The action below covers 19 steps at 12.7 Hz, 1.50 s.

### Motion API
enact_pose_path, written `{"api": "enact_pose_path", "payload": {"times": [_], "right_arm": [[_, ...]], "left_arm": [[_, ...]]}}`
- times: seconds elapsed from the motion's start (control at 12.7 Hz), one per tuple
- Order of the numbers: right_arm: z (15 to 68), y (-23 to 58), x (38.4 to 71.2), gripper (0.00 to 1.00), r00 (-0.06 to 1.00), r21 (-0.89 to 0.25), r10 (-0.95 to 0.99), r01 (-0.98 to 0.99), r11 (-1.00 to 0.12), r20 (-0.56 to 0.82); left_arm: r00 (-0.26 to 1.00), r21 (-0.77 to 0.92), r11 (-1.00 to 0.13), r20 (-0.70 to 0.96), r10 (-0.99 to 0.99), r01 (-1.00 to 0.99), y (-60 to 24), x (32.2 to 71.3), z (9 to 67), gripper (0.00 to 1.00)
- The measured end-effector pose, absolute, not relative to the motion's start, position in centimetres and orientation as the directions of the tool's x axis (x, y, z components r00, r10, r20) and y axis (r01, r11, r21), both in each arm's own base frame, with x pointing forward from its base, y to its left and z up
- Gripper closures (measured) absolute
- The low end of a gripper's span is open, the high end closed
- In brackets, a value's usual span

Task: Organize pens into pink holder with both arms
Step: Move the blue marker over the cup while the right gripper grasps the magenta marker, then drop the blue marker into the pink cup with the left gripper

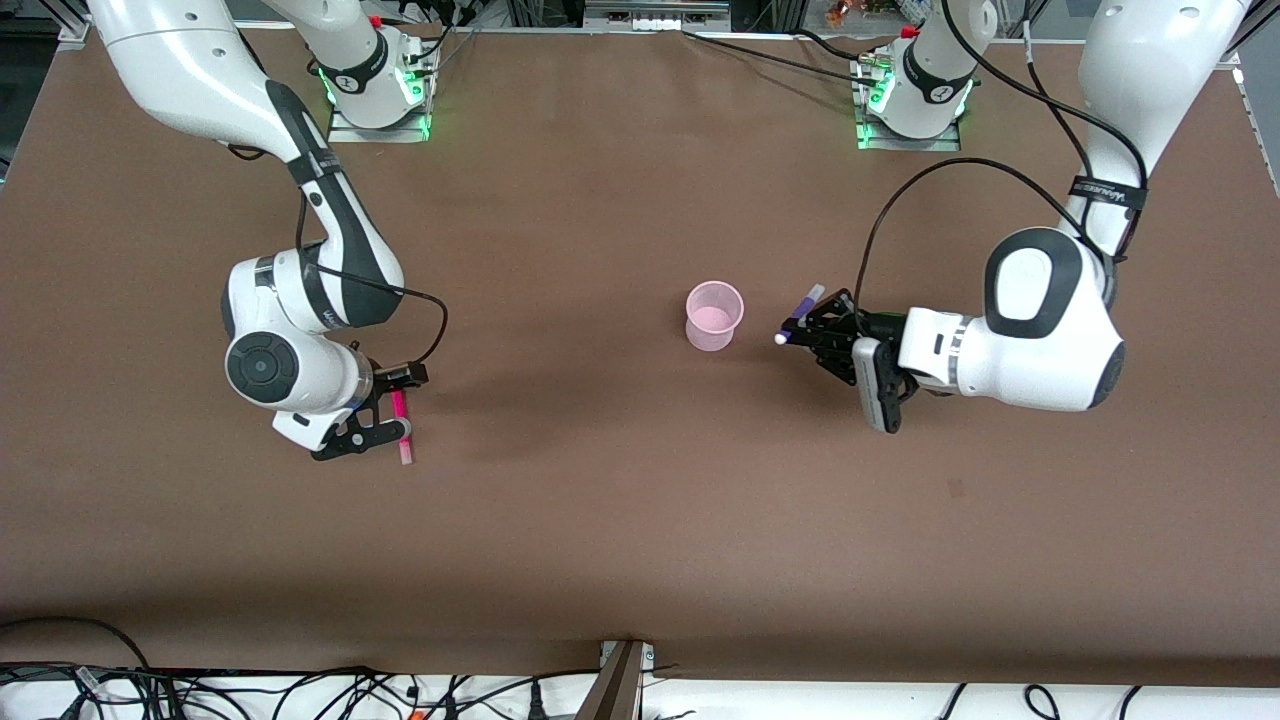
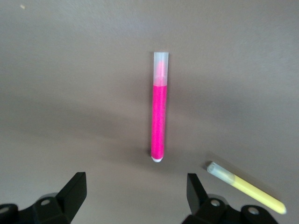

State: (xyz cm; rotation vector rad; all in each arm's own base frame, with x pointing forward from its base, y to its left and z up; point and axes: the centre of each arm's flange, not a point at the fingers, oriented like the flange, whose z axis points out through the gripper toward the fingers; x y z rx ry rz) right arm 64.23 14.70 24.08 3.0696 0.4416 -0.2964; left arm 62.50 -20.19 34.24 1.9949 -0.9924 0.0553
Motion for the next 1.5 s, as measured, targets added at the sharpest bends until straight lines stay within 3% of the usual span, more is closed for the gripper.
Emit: {"api": "enact_pose_path", "payload": {"times": [0.24,0.32,0.55,0.63,1.03,1.18,1.26,1.34,1.42,1.5], "right_arm": [[20.7,13.6,62.6,0.07,0.946,-0.005,0.269,0.272,-0.962,-0.182],[20.4,13.4,62.5,0.13,0.947,-0.006,0.266,0.270,-0.963,-0.181],[19.8,12.6,62.6,0.18,0.952,-0.007,0.255,0.258,-0.966,-0.167],[19.5,12.3,62.7,0.24,0.953,-0.007,0.251,0.253,-0.967,-0.169],[18.1,12.0,62.4,0.36,0.948,-0.012,0.256,0.258,-0.966,-0.188],[17.9,12.0,62.3,0.52,0.947,-0.014,0.261,0.263,-0.965,-0.190],[17.9,12.0,62.4,0.52,0.947,-0.014,0.262,0.264,-0.964,-0.188],[17.9,12.0,62.4,0.59,0.947,-0.014,0.262,0.264,-0.964,-0.188],[17.9,12.0,62.4,0.59,0.947,-0.014,0.262,0.264,-0.964,-0.187],[17.9,12.0,62.4,0.68,0.947,-0.014,0.263,0.265,-0.964,-0.187]], "left_arm": [[0.606,0.607,-0.247,0.504,-0.615,-0.755,-23.8,61.2,32.4,0.83],[0.602,0.582,-0.258,0.535,-0.593,-0.771,-25.9,60.0,31.1,0.83],[0.579,0.521,-0.282,0.589,-0.564,-0.806,-30.5,56.0,28.5,0.83],[0.563,0.509,-0.273,0.598,-0.570,-0.816,-30.8,55.7,28.3,0.83],[0.468,0.431,-0.216,0.656,-0.592,-0.876,-29.3,55.5,27.0,0.83],[0.472,0.435,-0.218,0.652,-0.593,-0.874,-29.6,54.6,26.2,0.83],[0.472,0.432,-0.221,0.649,-0.596,-0.874,-29.7,54.3,26.0,0.83],[0.470,0.432,-0.219,0.648,-0.599,-0.875,-29.9,54.1,25.9,0.74],[0.468,0.431,-0.216,0.649,-0.600,-0.876,-29.9,54.1,25.8,0.66],[0.466,0.432,-0.213,0.652,-0.598,-0.877,-30.1,54.0,25.9,0.55]]}}
